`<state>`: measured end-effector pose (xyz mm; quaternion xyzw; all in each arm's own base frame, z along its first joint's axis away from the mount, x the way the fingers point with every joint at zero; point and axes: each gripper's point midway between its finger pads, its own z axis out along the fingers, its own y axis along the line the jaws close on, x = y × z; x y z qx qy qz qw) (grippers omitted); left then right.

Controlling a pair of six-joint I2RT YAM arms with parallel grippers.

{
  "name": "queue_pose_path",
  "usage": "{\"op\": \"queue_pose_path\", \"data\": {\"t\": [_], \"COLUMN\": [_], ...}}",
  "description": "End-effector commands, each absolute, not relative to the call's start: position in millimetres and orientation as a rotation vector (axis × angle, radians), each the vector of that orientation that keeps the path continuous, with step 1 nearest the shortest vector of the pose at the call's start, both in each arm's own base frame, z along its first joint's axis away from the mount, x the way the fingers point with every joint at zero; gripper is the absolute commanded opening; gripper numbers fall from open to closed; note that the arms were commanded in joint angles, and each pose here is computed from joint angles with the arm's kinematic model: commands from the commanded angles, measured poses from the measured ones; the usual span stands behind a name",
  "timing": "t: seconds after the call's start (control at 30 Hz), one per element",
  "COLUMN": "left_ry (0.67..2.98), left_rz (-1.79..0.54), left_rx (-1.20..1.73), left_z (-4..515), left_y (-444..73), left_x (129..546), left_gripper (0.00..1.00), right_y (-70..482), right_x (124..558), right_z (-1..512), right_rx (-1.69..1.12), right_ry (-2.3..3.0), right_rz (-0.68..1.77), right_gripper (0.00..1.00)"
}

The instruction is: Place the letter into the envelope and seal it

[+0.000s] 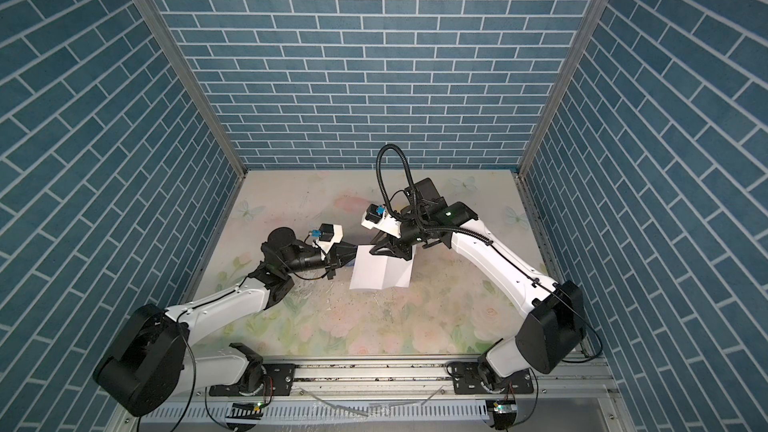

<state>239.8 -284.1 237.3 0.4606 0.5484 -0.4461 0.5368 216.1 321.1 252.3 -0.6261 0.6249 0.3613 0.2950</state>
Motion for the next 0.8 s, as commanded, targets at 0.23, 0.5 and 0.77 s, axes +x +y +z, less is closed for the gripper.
{"op": "queue_pose_path", "data": {"t": [0.23, 0.5, 0.77], "left_ry": [1.275, 1.291, 1.288], "left_rz": [-1.072, -1.022, -0.946], "left_rx": [1.116, 1.105, 1.076], "left_z": [243.1, 241.8, 249.4], "left_y": [-286.2, -283.8, -277.5], "left_x": [235.0, 240.4, 243.7], "left_gripper": [0.01, 0.21, 0.6], "right_y": [322.8, 312.0, 283.4], "right_x": [215.9, 220.8, 227.8], "right_z": [265.5, 260.2, 244.4], "right_rx": [-1.712, -1.713, -1.707], "right_ry": [1.58, 1.605, 1.671], "right_rz": [0.919, 0.801, 0.566], "right_gripper": [0.03, 0.0, 0.0]}}
